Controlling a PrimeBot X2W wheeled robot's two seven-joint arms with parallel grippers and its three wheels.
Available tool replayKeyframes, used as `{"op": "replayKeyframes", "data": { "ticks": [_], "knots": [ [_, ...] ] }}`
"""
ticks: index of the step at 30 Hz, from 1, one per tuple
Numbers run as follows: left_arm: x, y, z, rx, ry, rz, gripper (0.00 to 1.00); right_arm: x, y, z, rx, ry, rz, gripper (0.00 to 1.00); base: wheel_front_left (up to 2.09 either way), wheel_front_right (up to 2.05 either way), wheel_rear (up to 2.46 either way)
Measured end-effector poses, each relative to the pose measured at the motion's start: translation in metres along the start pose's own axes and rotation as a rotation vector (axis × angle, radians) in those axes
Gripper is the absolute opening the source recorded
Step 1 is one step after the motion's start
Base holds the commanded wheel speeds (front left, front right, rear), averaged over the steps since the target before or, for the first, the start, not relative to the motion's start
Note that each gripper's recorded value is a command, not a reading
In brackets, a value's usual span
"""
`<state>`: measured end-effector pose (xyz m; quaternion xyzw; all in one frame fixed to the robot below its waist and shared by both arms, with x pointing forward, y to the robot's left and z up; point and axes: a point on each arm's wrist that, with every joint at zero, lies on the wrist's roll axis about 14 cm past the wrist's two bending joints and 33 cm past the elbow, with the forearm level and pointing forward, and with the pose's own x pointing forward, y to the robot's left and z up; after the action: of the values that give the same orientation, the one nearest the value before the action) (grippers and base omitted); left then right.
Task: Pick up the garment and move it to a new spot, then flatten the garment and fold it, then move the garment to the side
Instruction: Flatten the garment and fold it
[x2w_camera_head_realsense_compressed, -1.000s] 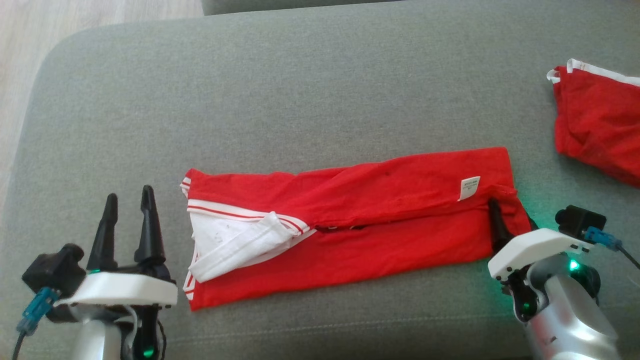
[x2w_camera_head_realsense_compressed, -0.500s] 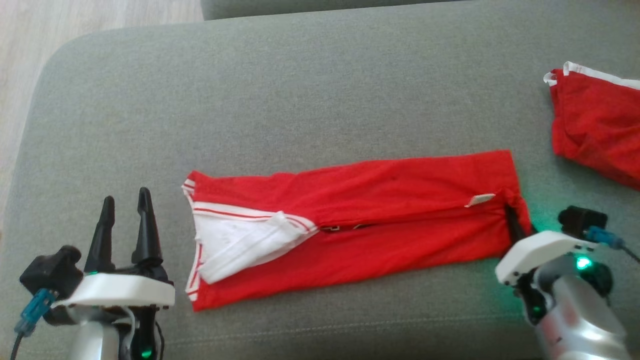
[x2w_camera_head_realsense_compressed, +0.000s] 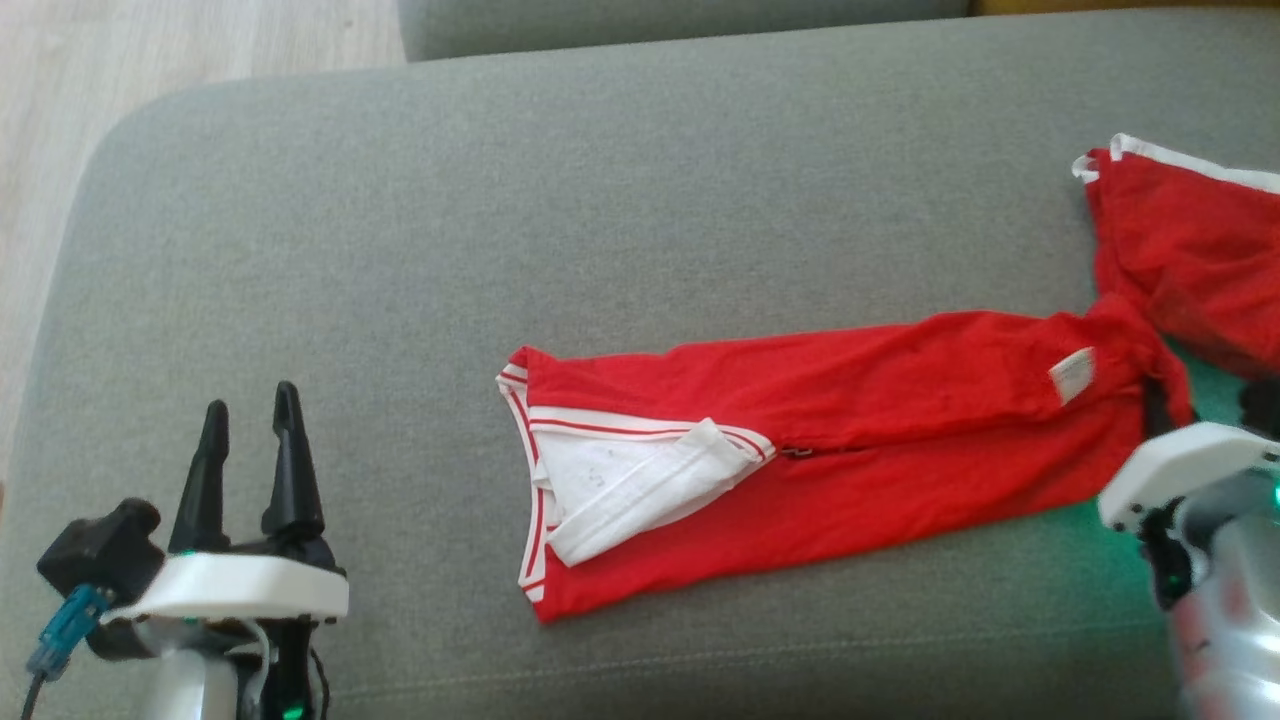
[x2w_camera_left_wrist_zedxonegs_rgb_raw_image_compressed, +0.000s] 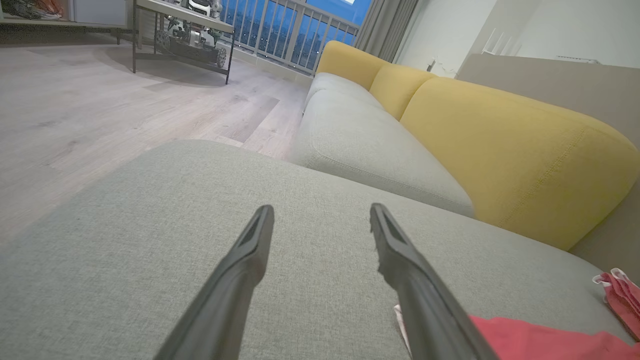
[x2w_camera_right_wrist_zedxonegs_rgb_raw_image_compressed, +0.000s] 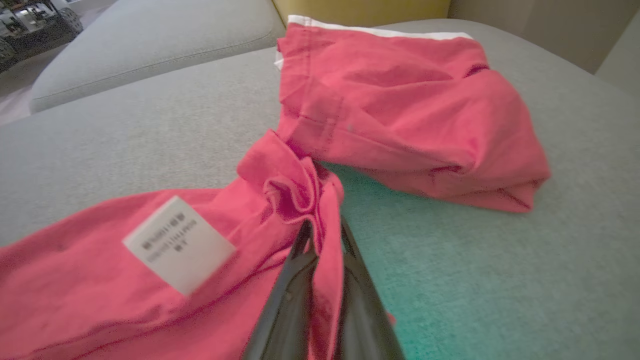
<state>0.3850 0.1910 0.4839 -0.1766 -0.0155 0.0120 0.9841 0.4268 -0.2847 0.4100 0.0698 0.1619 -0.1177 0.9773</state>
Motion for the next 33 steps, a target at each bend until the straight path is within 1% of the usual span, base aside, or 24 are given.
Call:
{"op": "replayKeyframes", "data": {
  "ticks": [5, 7, 11, 12, 13, 15, 20, 26, 30, 33],
  "knots": [
    [-0.004, -0.002, 0.002, -0.003, -0.005, -0.003, 1.0, -0.003, 0.026, 0.013, 0.009, -0.022, 0.056, 0.0, 0.0, 0.0, 0.0],
    [-0.007, -0.004, 0.002, -0.004, -0.006, -0.007, 1.0, -0.008, 0.046, 0.022, 0.015, -0.034, 0.107, 0.0, 0.0, 0.0, 0.0],
    [-0.009, -0.006, 0.006, -0.004, -0.014, -0.011, 1.0, -0.022, 0.075, 0.024, 0.051, -0.017, 0.19, 0.0, 0.0, 0.0, 0.0],
    [-0.01, -0.007, 0.006, -0.004, -0.017, -0.012, 1.0, -0.026, 0.081, 0.025, 0.058, -0.012, 0.214, 0.0, 0.0, 0.0, 0.0],
    [-0.01, -0.007, 0.006, -0.004, -0.017, -0.012, 1.0, -0.026, 0.081, 0.025, 0.058, -0.012, 0.214, 0.0, 0.0, 0.0, 0.0],
    [-0.012, -0.007, 0.007, -0.004, -0.019, -0.014, 1.0, -0.036, 0.095, 0.027, 0.086, 0.0, 0.263, 0.0, 0.0, 0.0, 0.0],
    [-0.016, -0.007, 0.009, -0.008, -0.023, -0.011, 1.0, -0.062, 0.14, 0.036, 0.214, 0.02, 0.437, 0.0, 0.0, 0.0, 0.0],
    [-0.022, 0.001, 0.013, -0.011, -0.034, 0.013, 1.0, -0.091, 0.195, 0.047, 0.378, 0.041, 0.641, 0.0, 0.0, 0.0, 0.0],
    [-0.028, 0.009, 0.014, -0.008, -0.038, 0.042, 1.0, -0.105, 0.227, 0.043, 0.46, 0.09, 0.745, 0.0, 0.0, 0.0, 0.0],
    [-0.032, 0.016, 0.015, -0.006, -0.04, 0.067, 1.0, -0.114, 0.247, 0.034, 0.504, 0.13, 0.801, 0.0, 0.0, 0.0, 0.0]
  ]
}}
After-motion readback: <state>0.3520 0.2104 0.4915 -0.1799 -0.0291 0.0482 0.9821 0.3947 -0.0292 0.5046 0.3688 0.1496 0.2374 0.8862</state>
